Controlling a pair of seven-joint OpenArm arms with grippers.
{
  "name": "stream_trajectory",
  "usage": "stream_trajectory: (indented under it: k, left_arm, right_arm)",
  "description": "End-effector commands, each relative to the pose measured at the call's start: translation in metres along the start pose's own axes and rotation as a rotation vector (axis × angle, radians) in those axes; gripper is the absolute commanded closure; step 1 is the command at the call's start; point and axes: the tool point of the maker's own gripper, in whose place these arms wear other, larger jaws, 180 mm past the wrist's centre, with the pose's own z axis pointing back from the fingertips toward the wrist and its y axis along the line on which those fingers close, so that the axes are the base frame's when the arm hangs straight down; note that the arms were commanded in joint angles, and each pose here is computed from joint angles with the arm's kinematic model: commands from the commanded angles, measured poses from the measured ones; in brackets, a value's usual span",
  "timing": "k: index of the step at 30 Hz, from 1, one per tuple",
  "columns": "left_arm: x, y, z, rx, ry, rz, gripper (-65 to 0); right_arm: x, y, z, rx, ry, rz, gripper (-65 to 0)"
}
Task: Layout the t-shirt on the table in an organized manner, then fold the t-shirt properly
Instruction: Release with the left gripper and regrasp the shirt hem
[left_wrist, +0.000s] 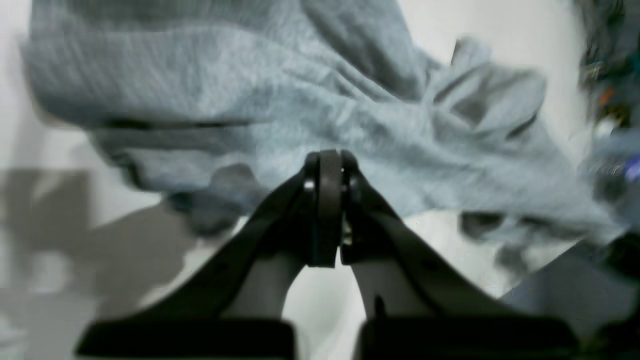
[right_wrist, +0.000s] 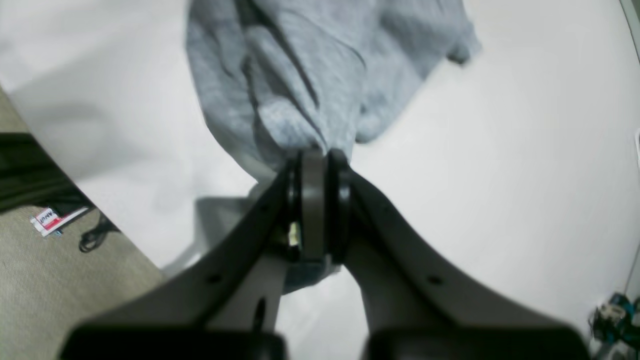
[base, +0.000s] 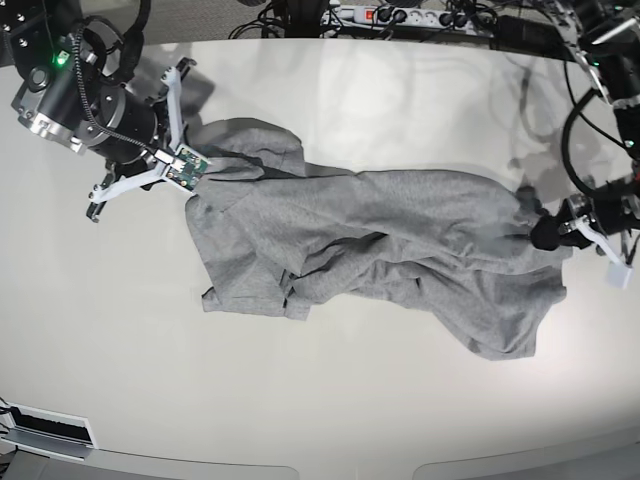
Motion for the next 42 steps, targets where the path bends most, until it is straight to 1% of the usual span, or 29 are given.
stream_trajectory:
  k: [1,4,7,11,15,17,18,20,21,22,23,24,26,29,32,36,37,38,39,41,42]
  left_arm:
    - [0.028,-0.003,0.016,0.015,-0.050,-0.075,0.0]
    - [0.047,-0.002,0.038,0.067,-0.049,-0.192,0.0]
    - [0.059,0.001,0.053,0.106,-0.053,-0.246,0.0]
    - [0.049,0.006,0.053,0.113,-0.042,-0.233,0.0]
    - [0.017,0.019,0.038,0.163,-0.018,-0.165,0.0]
    - [0.001,0.020,0.028,0.170,-0.025,-0.142,-0.6]
    - [-0.006,0.020,0.022,0.172,-0.035,-0.132,-8.4]
    - [-0.018,0.019,0.011,0.180,-0.061,-0.097,-27.5]
    - [-0.022,0.019,0.007,0.190,-0.080,-0.072,-35.8]
    - [-0.025,0.020,0.003,0.207,-0.098,-0.052,-41.2]
    - [-0.029,0.023,-0.001,0.234,-0.105,-0.033,-43.4]
    - [-0.032,0.026,-0.004,0.259,-0.110,-0.020,-43.5]
    - [-0.038,0.032,-0.011,0.290,-0.114,0.010,-43.5]
    - [-0.047,0.039,-0.020,0.307,-0.105,0.040,-43.5]
    - [-0.048,0.046,-0.031,0.297,-0.096,0.084,-43.5]
    - [-0.043,0.051,-0.046,0.273,-0.085,0.113,-43.4]
    - [-0.043,0.052,-0.050,0.268,-0.079,0.125,-42.0]
    - [-0.044,0.053,-0.052,0.263,-0.066,0.138,-37.6]
    - [-0.046,0.052,-0.055,0.257,-0.043,0.147,-29.4]
    - [-0.052,0.048,-0.056,0.239,0.011,0.156,-7.1]
    - [-0.054,0.044,-0.055,0.219,0.039,0.164,0.0]
  right_arm:
    - [0.003,-0.009,0.004,-0.033,-0.013,0.014,0.0]
    - [0.001,-0.016,0.006,-0.058,-0.002,0.016,0.0]
    - [0.000,-0.019,0.006,-0.067,-0.003,0.005,0.0]
    - [0.000,-0.018,0.006,-0.067,-0.004,0.003,0.0]
    - [0.000,-0.018,0.006,-0.066,-0.004,0.002,0.0]
    - [0.000,-0.018,0.006,-0.066,-0.005,0.002,0.0]
    - [0.000,-0.018,0.006,-0.066,-0.005,0.002,0.0]
    - [0.000,-0.018,0.006,-0.066,-0.005,0.002,0.0]
    - [0.000,-0.018,0.006,-0.066,-0.005,0.002,0.0]
    - [0.000,-0.017,0.006,-0.065,-0.003,0.001,0.0]
    - [0.000,-0.017,0.006,-0.065,-0.003,0.001,0.0]
    - [0.000,-0.018,0.006,-0.065,-0.003,0.000,0.0]
    - [0.000,-0.018,0.006,-0.069,-0.003,-0.007,0.0]
    - [0.000,-0.018,0.006,-0.069,-0.005,-0.013,0.0]
    - [0.000,-0.018,0.006,-0.069,-0.005,-0.013,0.0]
    - [0.000,-0.018,0.006,-0.069,-0.006,-0.013,0.0]
    - [0.000,-0.018,0.006,-0.070,-0.005,-0.013,0.0]
    - [0.000,-0.018,0.006,-0.069,-0.006,-0.013,0.0]
    - [0.000,-0.018,0.006,-0.069,-0.006,-0.013,0.0]
    - [0.000,-0.018,0.006,-0.070,-0.006,-0.013,0.0]
    - [0.000,-0.018,0.006,-0.069,-0.006,-0.012,0.0]
